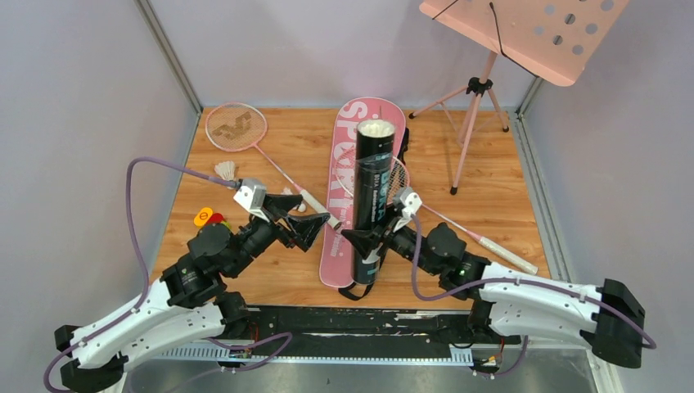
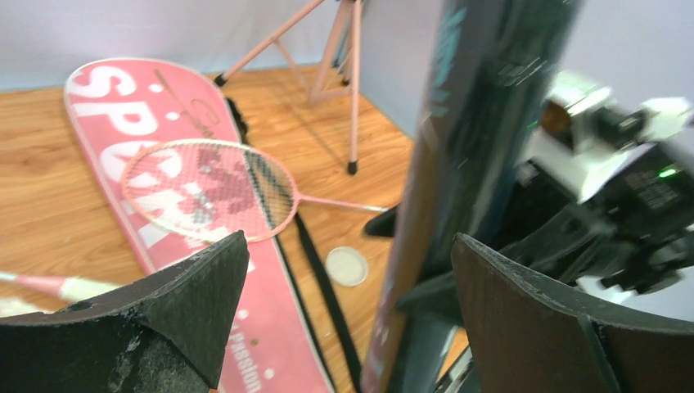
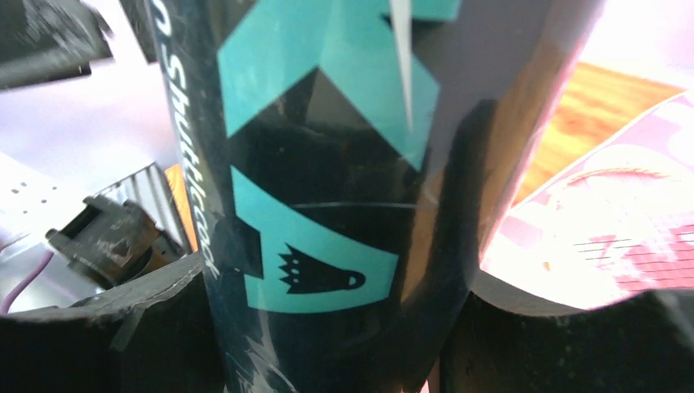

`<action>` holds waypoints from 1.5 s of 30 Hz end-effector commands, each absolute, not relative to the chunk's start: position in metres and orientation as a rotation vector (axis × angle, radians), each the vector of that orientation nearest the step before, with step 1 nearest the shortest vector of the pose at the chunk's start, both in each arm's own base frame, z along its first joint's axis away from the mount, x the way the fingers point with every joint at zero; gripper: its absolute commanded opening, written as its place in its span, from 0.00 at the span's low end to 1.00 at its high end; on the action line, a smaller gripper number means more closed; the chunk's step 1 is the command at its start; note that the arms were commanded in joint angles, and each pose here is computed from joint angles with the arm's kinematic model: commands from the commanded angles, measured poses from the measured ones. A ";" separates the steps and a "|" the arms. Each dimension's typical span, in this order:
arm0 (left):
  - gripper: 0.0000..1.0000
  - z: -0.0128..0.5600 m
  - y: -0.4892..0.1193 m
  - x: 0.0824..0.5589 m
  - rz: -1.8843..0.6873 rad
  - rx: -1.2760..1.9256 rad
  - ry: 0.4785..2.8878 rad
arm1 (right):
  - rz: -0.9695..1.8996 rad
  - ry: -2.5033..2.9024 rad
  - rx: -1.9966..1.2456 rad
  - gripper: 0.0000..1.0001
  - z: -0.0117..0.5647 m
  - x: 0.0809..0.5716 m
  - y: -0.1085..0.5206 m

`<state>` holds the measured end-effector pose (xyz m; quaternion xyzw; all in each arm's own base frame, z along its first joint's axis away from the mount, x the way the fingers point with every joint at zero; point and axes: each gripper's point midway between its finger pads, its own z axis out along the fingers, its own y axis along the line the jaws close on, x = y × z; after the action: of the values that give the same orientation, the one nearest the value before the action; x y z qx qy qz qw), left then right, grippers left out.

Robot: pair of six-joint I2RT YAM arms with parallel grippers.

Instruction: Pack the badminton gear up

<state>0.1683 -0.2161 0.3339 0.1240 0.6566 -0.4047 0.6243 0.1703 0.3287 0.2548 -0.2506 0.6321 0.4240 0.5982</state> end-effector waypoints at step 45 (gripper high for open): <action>0.74 0.098 -0.101 0.372 -0.592 0.217 2.494 | 0.931 1.271 -0.597 0.34 0.311 0.137 0.240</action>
<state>0.3519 -0.0954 0.0931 0.0671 0.9412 -0.2020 0.2622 0.1401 0.2415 0.2931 -0.2735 0.5867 0.3970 0.6506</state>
